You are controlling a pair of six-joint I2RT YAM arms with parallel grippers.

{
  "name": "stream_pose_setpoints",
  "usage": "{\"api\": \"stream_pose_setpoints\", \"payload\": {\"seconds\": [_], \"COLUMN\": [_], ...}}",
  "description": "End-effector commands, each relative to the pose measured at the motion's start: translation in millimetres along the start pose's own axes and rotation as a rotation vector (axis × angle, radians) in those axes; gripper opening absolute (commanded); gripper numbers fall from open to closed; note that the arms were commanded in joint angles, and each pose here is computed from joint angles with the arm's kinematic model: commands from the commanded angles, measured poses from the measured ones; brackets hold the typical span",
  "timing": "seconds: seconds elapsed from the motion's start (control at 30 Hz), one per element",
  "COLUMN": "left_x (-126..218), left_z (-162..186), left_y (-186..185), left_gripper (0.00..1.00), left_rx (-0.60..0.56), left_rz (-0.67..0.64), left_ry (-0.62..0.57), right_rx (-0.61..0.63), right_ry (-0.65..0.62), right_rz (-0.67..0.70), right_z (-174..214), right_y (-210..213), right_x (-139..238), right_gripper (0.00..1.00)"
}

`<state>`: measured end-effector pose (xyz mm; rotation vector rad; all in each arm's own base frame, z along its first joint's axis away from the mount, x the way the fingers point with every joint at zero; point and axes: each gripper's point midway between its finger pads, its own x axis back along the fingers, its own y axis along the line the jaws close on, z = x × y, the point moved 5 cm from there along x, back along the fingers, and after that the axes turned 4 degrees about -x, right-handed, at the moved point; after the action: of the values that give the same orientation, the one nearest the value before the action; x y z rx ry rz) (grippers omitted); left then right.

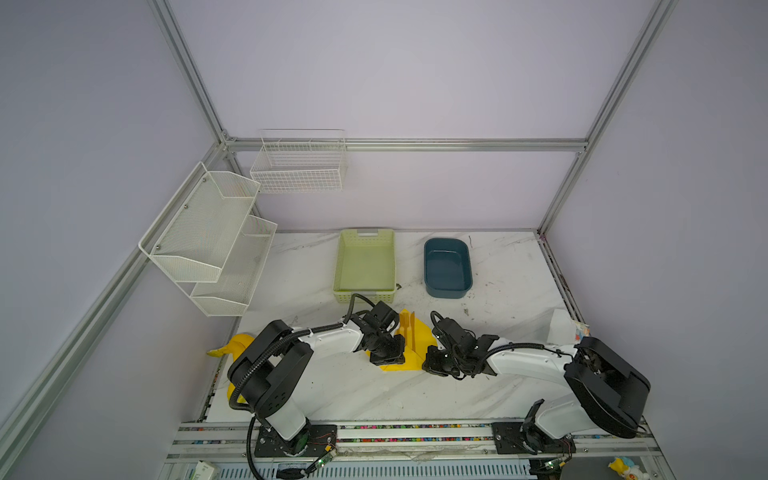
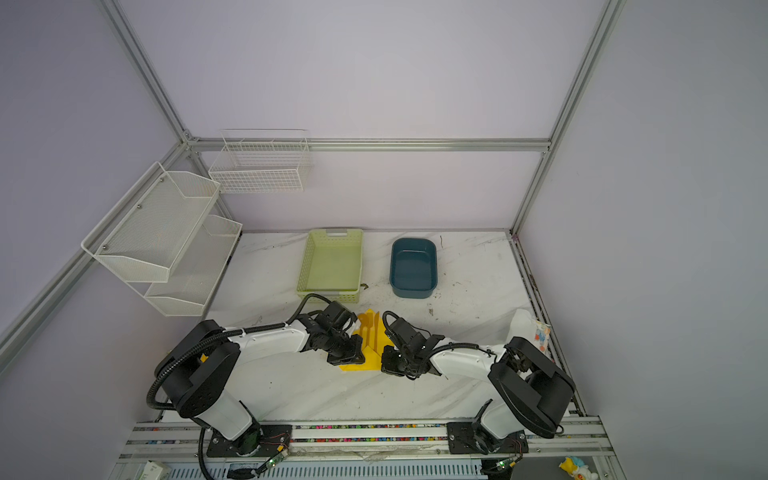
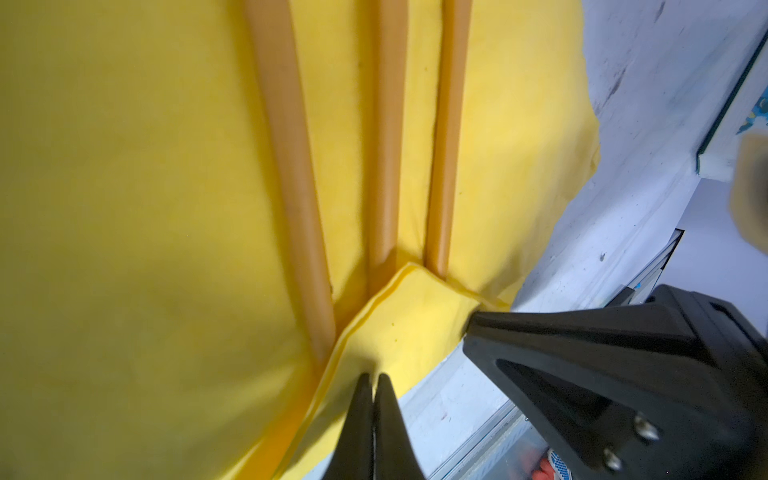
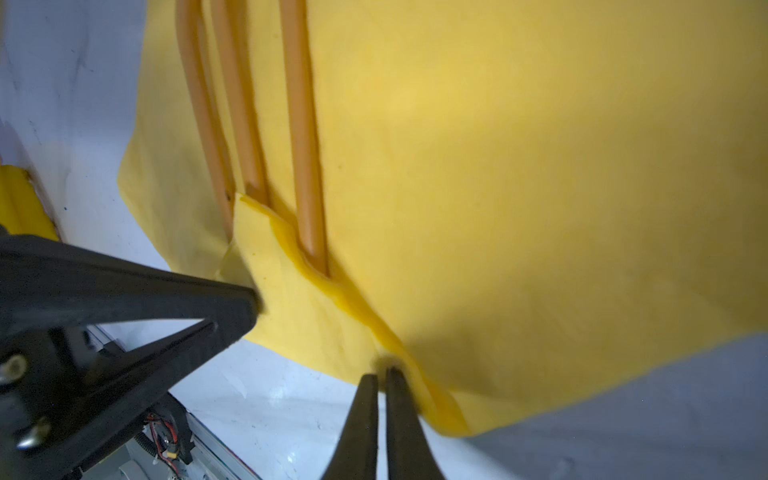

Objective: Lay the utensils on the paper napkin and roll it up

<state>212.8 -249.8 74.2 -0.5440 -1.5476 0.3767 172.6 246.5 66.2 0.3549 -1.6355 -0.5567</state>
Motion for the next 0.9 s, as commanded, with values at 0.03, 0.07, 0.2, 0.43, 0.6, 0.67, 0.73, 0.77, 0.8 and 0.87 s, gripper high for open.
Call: {"api": "stream_pose_setpoints", "payload": {"seconds": [0.03,0.07,0.2,0.43,0.6,0.67,0.73,0.77,0.8,0.87], "left_x": [12,12,11,11,12,12,13,13,13,14], "left_z": [-13,-13,-13,-13,-13,-13,-13,-13,-13,-14], "left_y": [-18,-18,-18,-17,-17,-17,-17,-17,-17,-18], "left_gripper": [0.05,0.05,0.05,0.05,0.05,0.05,0.05,0.05,0.05,0.05], "left_rx": [-0.044,-0.045,-0.044,-0.044,-0.044,-0.045,-0.044,-0.044,-0.046,-0.047], "left_rz": [0.042,0.042,0.04,0.037,0.036,0.034,0.035,0.035,0.034,0.036], "left_ry": [-0.054,-0.055,-0.053,-0.053,-0.058,-0.058,-0.057,-0.058,-0.059,-0.06], "right_rx": [0.004,0.004,-0.021,-0.015,-0.015,-0.011,-0.016,-0.017,-0.02,-0.025], "right_ry": [-0.009,-0.012,-0.049,-0.028,-0.025,-0.034,-0.052,-0.058,-0.064,-0.064], "right_rz": [0.054,0.043,0.032,0.09,0.101,0.087,0.069,0.064,0.062,0.069], "right_z": [1,1,-3,2,2,0,-2,-3,-3,-3], "right_y": [-6,-3,1,-16,-16,-11,-6,-5,-5,-7], "right_x": [2,6,18,5,5,10,16,18,19,19], "right_gripper": [0.12,0.12,0.11,0.11,0.11,0.11,0.11,0.11,0.11,0.11]}}
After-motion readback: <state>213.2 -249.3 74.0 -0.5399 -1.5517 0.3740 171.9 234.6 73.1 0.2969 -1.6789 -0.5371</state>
